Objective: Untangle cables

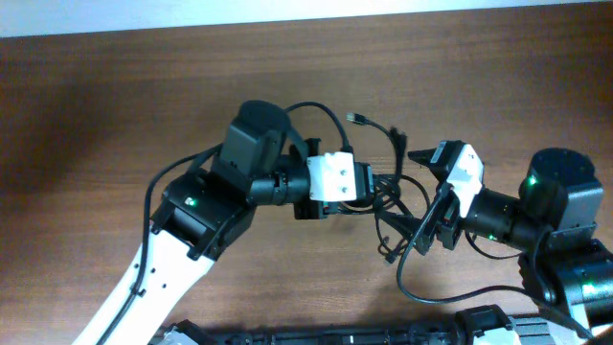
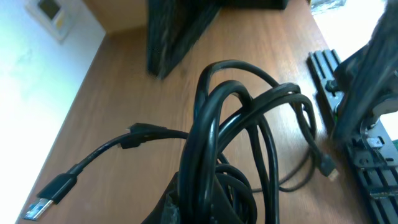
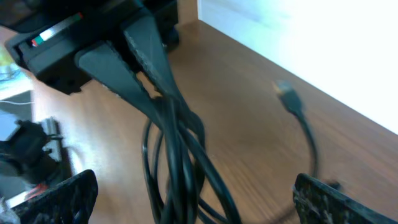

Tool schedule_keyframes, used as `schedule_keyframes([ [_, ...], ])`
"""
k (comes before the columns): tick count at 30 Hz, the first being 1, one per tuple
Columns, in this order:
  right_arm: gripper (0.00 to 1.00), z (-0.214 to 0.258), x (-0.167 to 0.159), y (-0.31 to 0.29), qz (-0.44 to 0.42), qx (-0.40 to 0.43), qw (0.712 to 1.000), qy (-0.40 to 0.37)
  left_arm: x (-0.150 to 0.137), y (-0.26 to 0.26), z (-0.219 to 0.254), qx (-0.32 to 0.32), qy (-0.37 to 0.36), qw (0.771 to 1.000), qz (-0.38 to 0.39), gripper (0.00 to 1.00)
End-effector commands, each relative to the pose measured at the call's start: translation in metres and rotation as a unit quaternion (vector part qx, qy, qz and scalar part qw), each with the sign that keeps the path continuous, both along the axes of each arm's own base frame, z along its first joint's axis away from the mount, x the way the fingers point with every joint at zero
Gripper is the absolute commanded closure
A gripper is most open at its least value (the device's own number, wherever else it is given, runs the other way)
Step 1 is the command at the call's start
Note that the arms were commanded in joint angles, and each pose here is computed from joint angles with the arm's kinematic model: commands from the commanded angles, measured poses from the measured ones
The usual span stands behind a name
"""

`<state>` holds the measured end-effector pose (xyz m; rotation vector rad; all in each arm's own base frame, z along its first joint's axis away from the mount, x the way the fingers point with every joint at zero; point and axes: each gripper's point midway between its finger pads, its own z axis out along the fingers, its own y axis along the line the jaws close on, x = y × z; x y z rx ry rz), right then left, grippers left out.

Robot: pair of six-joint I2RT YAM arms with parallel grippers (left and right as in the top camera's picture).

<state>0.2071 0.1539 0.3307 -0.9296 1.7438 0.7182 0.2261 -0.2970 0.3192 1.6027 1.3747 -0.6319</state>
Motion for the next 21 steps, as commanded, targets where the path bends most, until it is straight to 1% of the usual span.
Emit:
schedule_keyframes([
  [1,0.05,0.006,-0.012,0.012,0.058,0.029,0.998,0.008,-0.006,-0.012,0.018,-0.028,-0.032,0.999,-0.028,1.00],
  [2,0.11,0.005,-0.013,0.014,0.065,0.033,0.997,0.012,-0.005,-0.013,0.020,-0.031,-0.036,0.998,-0.028,1.00],
  [3,0.19,0.004,-0.012,0.014,0.068,0.035,0.997,0.017,-0.005,-0.013,0.021,-0.034,-0.040,0.998,-0.028,1.00],
  [4,0.31,0.002,-0.012,0.014,0.068,0.034,0.997,0.023,-0.004,-0.014,0.023,-0.036,-0.043,0.998,-0.029,1.00],
  [5,0.45,0.000,-0.011,0.015,0.068,0.034,0.997,0.030,-0.004,-0.014,0.024,-0.038,-0.045,0.998,-0.029,1.00],
  [7,0.81,-0.004,-0.009,0.015,0.067,0.033,0.996,0.042,-0.003,-0.015,0.026,-0.041,-0.050,0.998,-0.028,1.00],
  [8,0.96,-0.006,-0.008,0.015,0.067,0.033,0.996,0.047,-0.002,-0.015,0.028,-0.044,-0.054,0.997,-0.028,1.00],
  [10,0.96,-0.007,-0.006,0.015,0.067,0.033,0.996,0.048,-0.001,-0.016,0.030,-0.047,-0.058,0.997,-0.028,0.99],
  [11,0.96,-0.007,-0.005,0.014,0.063,0.031,0.996,0.046,-0.001,-0.016,0.030,-0.047,-0.058,0.997,-0.028,0.93],
  [13,0.96,-0.011,0.001,0.010,0.044,0.018,0.998,0.045,0.001,-0.015,0.029,-0.046,-0.055,0.997,-0.023,0.75],
  [14,0.96,-0.014,0.006,0.007,0.026,0.008,0.999,0.044,0.003,-0.015,0.029,-0.046,-0.047,0.998,-0.013,0.57],
  [15,0.96,-0.017,0.012,0.002,0.005,-0.003,0.999,0.046,0.007,-0.013,0.028,-0.044,-0.036,0.998,0.006,0.24],
  [16,0.96,-0.020,0.016,-0.002,-0.012,-0.012,0.999,0.047,0.012,-0.011,0.026,-0.041,-0.027,0.998,0.027,0.11],
  [17,0.96,-0.023,0.023,-0.008,-0.040,-0.021,0.998,0.052,0.021,-0.008,0.024,-0.037,-0.011,0.997,0.065,0.01],
  [18,0.96,-0.026,0.030,-0.015,-0.072,-0.026,0.995,0.058,0.030,-0.003,0.022,-0.034,0.004,0.994,0.103,0.01],
  [20,0.96,-0.026,0.043,-0.026,-0.124,-0.026,0.990,0.066,0.056,0.015,0.019,-0.041,0.051,0.974,0.217,0.01],
  [21,0.96,-0.024,0.046,-0.028,-0.137,-0.022,0.988,0.066,0.065,0.023,0.019,-0.049,0.068,0.963,0.258,0.01],
])
